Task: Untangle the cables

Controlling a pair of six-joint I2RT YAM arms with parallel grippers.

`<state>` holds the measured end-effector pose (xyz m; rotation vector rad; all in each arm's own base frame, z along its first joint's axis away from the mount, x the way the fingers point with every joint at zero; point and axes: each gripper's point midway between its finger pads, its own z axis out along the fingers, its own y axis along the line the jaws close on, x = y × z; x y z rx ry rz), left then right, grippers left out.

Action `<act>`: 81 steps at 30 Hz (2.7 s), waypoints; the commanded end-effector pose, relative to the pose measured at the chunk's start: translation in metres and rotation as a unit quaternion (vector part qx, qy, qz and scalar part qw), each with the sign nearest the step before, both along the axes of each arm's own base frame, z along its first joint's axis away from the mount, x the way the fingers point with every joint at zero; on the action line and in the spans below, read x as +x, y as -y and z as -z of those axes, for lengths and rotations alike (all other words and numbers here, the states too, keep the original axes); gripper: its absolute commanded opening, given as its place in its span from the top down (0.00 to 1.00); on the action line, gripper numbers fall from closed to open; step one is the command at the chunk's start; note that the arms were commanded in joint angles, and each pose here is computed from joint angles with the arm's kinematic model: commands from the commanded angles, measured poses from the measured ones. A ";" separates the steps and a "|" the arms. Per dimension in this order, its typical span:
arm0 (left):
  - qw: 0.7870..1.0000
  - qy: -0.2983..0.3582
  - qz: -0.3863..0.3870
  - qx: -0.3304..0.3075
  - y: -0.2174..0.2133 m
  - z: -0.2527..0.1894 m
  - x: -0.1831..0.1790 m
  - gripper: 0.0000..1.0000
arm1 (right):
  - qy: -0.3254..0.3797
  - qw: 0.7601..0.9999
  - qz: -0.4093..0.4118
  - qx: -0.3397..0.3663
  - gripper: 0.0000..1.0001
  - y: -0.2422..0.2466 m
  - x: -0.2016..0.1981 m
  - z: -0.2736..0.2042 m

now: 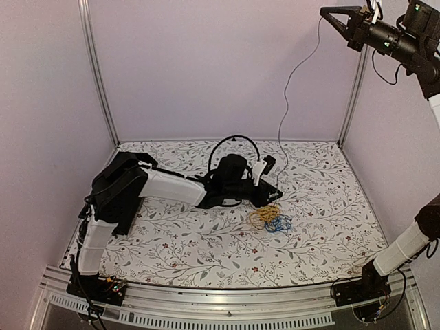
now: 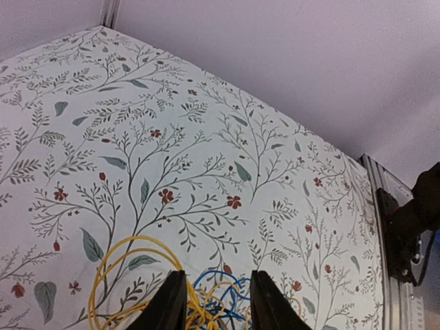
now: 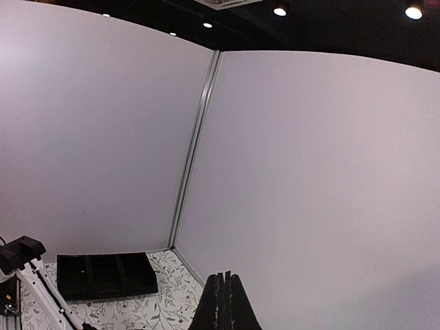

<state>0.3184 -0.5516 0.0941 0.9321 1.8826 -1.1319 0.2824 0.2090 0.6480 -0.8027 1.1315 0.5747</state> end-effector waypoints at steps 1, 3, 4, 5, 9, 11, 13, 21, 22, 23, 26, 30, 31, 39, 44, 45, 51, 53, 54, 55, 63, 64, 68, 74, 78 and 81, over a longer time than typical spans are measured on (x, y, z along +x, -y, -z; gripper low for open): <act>0.997 0.054 -0.010 -0.047 -0.008 -0.090 0.007 0.61 | 0.000 1.000 0.017 0.003 1.00 -0.002 0.019 0.006; 0.997 0.058 -0.025 -0.041 -0.015 -0.102 0.009 0.53 | -0.013 1.000 0.013 -0.003 1.00 -0.007 0.028 0.016; 0.997 0.057 -0.034 -0.032 -0.020 -0.103 0.011 0.51 | -0.019 1.000 0.010 -0.005 1.00 -0.009 0.031 0.020; 0.997 0.058 -0.040 -0.027 -0.025 -0.106 0.012 0.50 | -0.024 1.000 0.009 -0.007 1.00 -0.011 0.035 0.024; 0.996 0.054 -0.074 0.008 -0.049 -0.104 0.018 0.46 | -0.049 0.999 0.002 -0.010 1.00 -0.019 0.052 0.041; 0.992 0.052 -0.105 0.041 -0.065 -0.099 0.027 0.46 | -0.058 0.998 -0.004 -0.011 1.00 -0.024 0.060 0.048; 0.987 0.057 -0.133 0.064 -0.084 -0.100 0.035 0.46 | -0.063 0.998 -0.008 -0.011 1.00 -0.028 0.066 0.051; 0.983 0.129 -0.133 0.000 -0.122 -0.177 0.024 0.39 | -0.109 0.993 -0.032 -0.022 1.00 -0.054 0.094 0.086; 0.982 0.137 -0.132 -0.008 -0.123 -0.188 0.023 0.35 | -0.114 0.993 -0.035 -0.024 1.00 -0.057 0.095 0.089; 0.981 0.141 -0.133 -0.012 -0.123 -0.195 0.023 0.32 | -0.119 0.992 -0.039 -0.027 1.00 -0.062 0.097 0.094; 0.982 0.136 -0.131 -0.008 -0.118 -0.204 0.027 0.26 | -0.135 0.989 -0.051 -0.036 1.00 -0.074 0.103 0.109; 0.984 0.121 -0.129 -0.014 -0.111 -0.202 0.029 0.24 | -0.148 0.986 -0.068 -0.031 1.00 -0.086 0.108 0.115; 0.984 0.118 -0.132 -0.014 -0.110 -0.200 0.031 0.23 | -0.151 0.985 -0.072 -0.030 1.00 -0.090 0.109 0.117; 0.982 0.121 -0.143 -0.028 -0.094 -0.195 0.050 0.29 | -0.156 0.983 -0.088 -0.034 1.00 -0.106 0.104 0.122; 0.982 0.113 -0.145 -0.033 -0.091 -0.187 0.062 0.58 | -0.156 0.983 -0.088 -0.033 1.00 -0.105 0.103 0.120; 0.982 0.114 -0.148 -0.036 -0.092 -0.187 0.064 0.58 | -0.157 0.983 -0.088 -0.032 1.00 -0.105 0.103 0.120; 0.982 0.115 -0.140 -0.052 -0.087 -0.189 0.071 0.63 | -0.160 0.982 -0.094 -0.029 1.00 -0.105 0.099 0.118; 0.982 0.115 -0.137 -0.058 -0.085 -0.191 0.071 0.69 | -0.160 0.982 -0.092 -0.028 1.00 -0.105 0.100 0.118; 0.982 0.115 -0.138 -0.059 -0.086 -0.190 0.073 0.70 | -0.161 0.982 -0.092 -0.028 1.00 -0.105 0.100 0.119; 0.982 0.116 -0.139 -0.060 -0.086 -0.191 0.073 0.70 | -0.162 0.982 -0.092 -0.028 1.00 -0.105 0.101 0.119; 0.984 0.100 -0.138 -0.057 -0.088 -0.181 0.075 0.68 | -0.166 0.981 -0.095 -0.023 1.00 -0.107 0.102 0.119; 0.984 0.100 -0.136 -0.059 -0.088 -0.182 0.075 0.74 | -0.166 0.981 -0.095 -0.023 1.00 -0.107 0.102 0.119; 0.984 0.102 -0.135 -0.062 -0.090 -0.185 0.074 0.81 | -0.167 0.981 -0.094 -0.023 1.00 -0.107 0.103 0.119; 0.984 0.100 -0.132 -0.059 -0.094 -0.184 0.069 0.96 | -0.168 0.982 -0.088 -0.022 1.00 -0.107 0.105 0.121; 0.985 0.096 -0.132 -0.058 -0.099 -0.183 0.064 1.00 | -0.173 0.982 -0.068 -0.021 1.00 -0.105 0.114 0.125; 0.985 0.098 -0.133 -0.056 -0.106 -0.188 0.059 1.00 | -0.180 0.983 -0.022 -0.018 1.00 -0.098 0.131 0.133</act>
